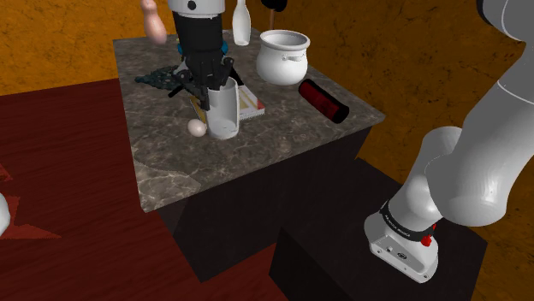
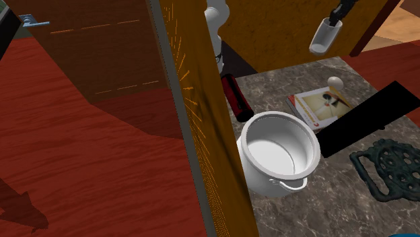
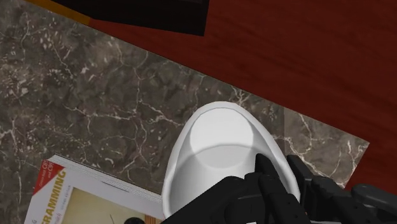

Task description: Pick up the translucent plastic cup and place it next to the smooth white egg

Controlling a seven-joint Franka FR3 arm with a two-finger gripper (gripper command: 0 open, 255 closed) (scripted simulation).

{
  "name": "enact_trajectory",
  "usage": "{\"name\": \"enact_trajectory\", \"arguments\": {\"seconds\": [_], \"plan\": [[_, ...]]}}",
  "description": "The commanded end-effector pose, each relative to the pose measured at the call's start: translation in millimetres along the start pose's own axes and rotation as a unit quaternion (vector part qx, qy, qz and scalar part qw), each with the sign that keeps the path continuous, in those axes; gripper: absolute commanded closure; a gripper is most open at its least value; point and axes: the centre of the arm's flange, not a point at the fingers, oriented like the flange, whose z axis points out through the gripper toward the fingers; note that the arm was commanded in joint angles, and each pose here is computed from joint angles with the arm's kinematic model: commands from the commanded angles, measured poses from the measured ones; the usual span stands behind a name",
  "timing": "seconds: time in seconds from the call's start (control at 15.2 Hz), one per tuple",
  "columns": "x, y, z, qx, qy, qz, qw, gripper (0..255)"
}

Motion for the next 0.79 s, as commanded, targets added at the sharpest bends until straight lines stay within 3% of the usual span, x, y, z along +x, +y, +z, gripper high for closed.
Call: {"name": "enact_trajectory", "arguments": {"seconds": [0.0, 0.73], "plan": [[0.8, 0.5, 9.7, 0.0, 0.0, 0.0, 1.0, 255], [2.5, 3.2, 67.7, 0.0, 0.0, 0.0, 1.0, 255]]}}
